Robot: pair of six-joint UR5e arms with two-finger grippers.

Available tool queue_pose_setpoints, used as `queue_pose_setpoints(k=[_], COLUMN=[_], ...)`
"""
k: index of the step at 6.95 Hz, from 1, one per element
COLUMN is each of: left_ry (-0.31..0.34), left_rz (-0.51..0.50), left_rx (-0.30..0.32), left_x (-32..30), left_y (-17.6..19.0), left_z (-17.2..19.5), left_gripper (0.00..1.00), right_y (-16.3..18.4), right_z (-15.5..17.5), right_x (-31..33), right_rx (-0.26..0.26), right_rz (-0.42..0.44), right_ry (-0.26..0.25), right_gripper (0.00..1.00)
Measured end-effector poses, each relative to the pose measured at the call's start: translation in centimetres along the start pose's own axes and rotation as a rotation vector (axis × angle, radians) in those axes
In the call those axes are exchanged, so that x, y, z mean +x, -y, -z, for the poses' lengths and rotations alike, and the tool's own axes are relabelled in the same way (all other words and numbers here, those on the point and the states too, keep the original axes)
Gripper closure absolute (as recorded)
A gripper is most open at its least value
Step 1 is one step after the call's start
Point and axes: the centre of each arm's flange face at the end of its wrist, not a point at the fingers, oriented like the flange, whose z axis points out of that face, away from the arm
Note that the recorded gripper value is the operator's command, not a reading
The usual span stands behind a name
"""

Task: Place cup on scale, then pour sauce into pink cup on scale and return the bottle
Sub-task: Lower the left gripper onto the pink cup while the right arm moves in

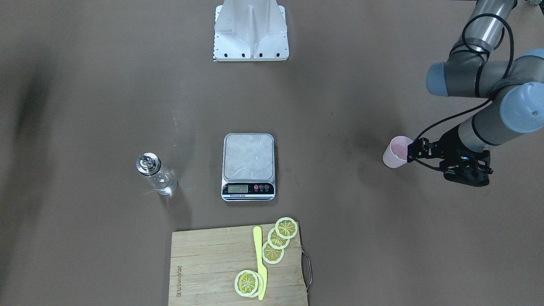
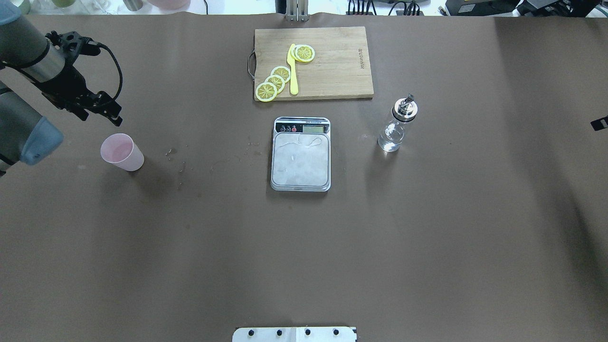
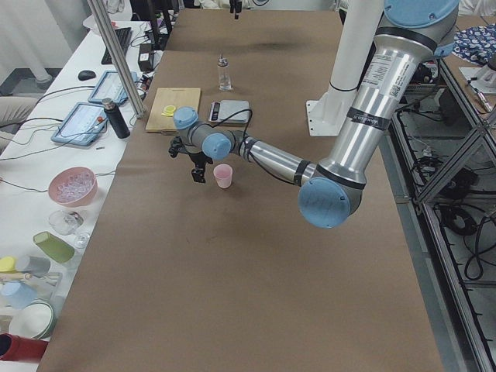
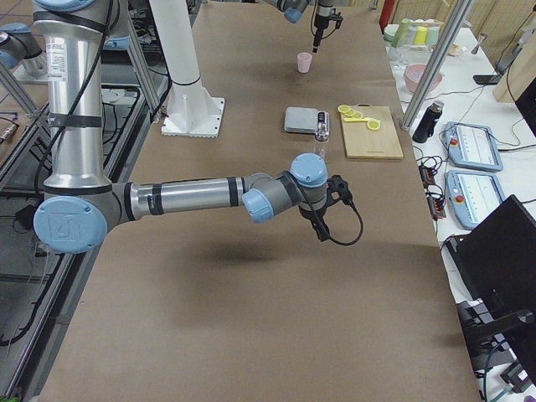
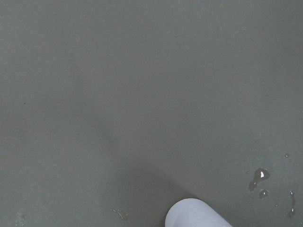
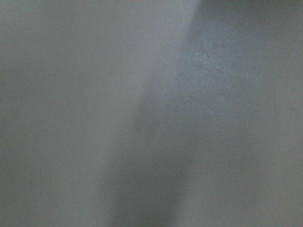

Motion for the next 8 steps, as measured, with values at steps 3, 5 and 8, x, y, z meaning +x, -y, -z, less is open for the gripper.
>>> queue_pose_setpoints(k=[3,5,8], left_ry=[-0.004,-0.011,-0.018], left_rz=[-0.012,-0.034,-0.051], left_rx=[0.002,0.002,0.016], left_x=[0.4,0.2,-1.9], left_y=[-0.2,-1.2,-3.3], left_z=[-0.1,-1.1,-2.4], left_gripper=[0.03,0.03,0.03], right_y=[0.8,1.2,1.9], right_z=[-0.3,-1.5,-2.7], right_x=[-3.6,-6.1,-8.2], right_rx=[0.030,0.055,0.064], right_rz=[0.207,0.292,0.348], right_ry=[0.025,0.058,0.084], right_gripper=[0.00,0.00,0.00])
